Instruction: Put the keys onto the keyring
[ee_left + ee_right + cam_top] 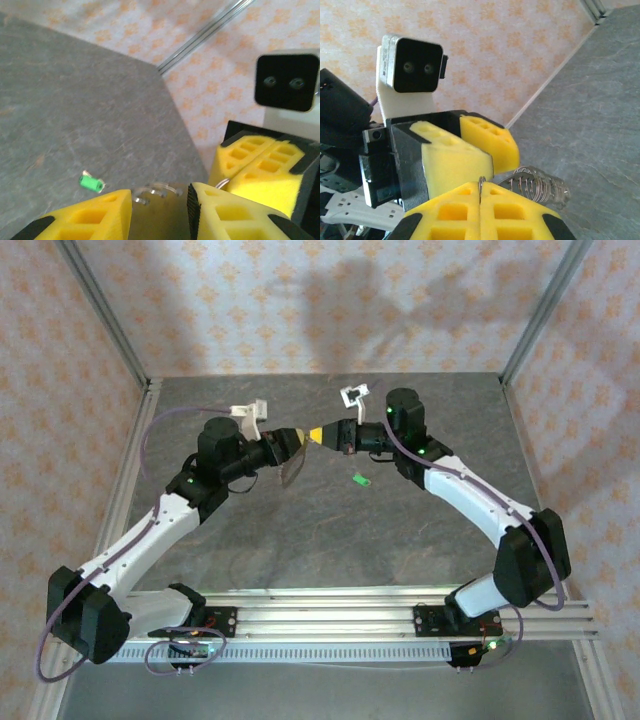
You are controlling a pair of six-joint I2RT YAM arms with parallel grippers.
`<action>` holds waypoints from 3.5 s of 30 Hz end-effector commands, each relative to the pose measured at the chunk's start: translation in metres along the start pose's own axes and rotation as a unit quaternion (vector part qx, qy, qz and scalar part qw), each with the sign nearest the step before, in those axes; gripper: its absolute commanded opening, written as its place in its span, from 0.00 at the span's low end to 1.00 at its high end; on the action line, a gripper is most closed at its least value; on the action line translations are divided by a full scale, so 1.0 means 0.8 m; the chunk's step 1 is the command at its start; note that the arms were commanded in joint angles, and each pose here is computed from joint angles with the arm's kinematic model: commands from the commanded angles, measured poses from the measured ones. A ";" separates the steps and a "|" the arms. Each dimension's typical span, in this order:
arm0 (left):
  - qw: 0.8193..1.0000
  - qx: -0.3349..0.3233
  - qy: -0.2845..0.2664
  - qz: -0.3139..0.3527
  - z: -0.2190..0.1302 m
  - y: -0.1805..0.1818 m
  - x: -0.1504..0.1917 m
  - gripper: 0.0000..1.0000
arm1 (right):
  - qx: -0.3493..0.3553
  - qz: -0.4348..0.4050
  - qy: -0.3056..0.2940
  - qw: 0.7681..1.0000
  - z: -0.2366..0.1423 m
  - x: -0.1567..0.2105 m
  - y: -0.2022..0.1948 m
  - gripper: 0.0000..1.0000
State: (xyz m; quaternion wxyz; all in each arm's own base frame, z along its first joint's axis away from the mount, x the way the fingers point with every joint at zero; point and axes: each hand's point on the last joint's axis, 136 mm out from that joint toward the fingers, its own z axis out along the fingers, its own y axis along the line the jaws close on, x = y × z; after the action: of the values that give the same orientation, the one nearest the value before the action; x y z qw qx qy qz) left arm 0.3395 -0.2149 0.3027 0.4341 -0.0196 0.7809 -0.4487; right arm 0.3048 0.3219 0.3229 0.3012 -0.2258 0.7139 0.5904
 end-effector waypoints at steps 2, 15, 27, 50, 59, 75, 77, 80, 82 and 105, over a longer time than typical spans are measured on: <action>0.997 0.068 -0.040 0.001 -0.006 -0.038 -0.038 0.36 | -0.044 -0.039 -0.011 0.998 -0.015 -0.023 0.048 0.00; 0.991 0.135 -0.023 -0.002 -0.004 -0.065 -0.034 0.37 | -0.034 -0.043 -0.021 0.998 -0.019 -0.022 0.045 0.00; 0.989 0.147 0.012 0.016 0.003 -0.074 -0.007 0.37 | -0.030 -0.044 -0.027 0.998 -0.022 -0.025 0.044 0.00; 0.978 0.190 0.055 0.065 0.003 -0.101 0.030 0.18 | -0.021 -0.035 -0.035 0.999 -0.022 -0.028 0.034 0.00; 0.979 0.179 0.060 0.077 -0.003 -0.092 0.041 0.18 | -0.022 -0.024 -0.033 0.999 -0.018 -0.027 0.025 0.00; 0.992 0.085 0.051 0.081 0.023 -0.053 0.050 0.00 | -0.004 0.021 -0.036 0.999 -0.005 -0.018 -0.011 0.00; 0.995 0.059 0.039 0.073 0.026 -0.037 0.049 0.00 | 0.005 0.035 -0.040 0.999 -0.002 -0.014 -0.024 0.00; 0.997 0.033 0.019 0.066 0.029 -0.016 0.049 0.00 | 0.021 0.061 -0.056 0.996 0.002 -0.010 -0.048 0.11; 0.998 0.021 0.009 0.063 0.030 -0.003 0.052 0.00 | 0.025 0.079 -0.068 0.994 0.005 -0.008 -0.061 0.21; 0.996 0.058 -0.011 0.071 0.024 0.007 0.032 0.00 | 0.047 0.092 -0.091 0.990 -0.036 0.005 -0.081 0.49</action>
State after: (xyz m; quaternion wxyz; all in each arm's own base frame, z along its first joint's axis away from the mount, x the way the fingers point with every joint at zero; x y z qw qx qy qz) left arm 0.3417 -0.2322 0.2502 0.4465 0.0297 0.7834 -0.4313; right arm 0.3565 0.2792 0.2626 0.3093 -0.0503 0.7437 0.5906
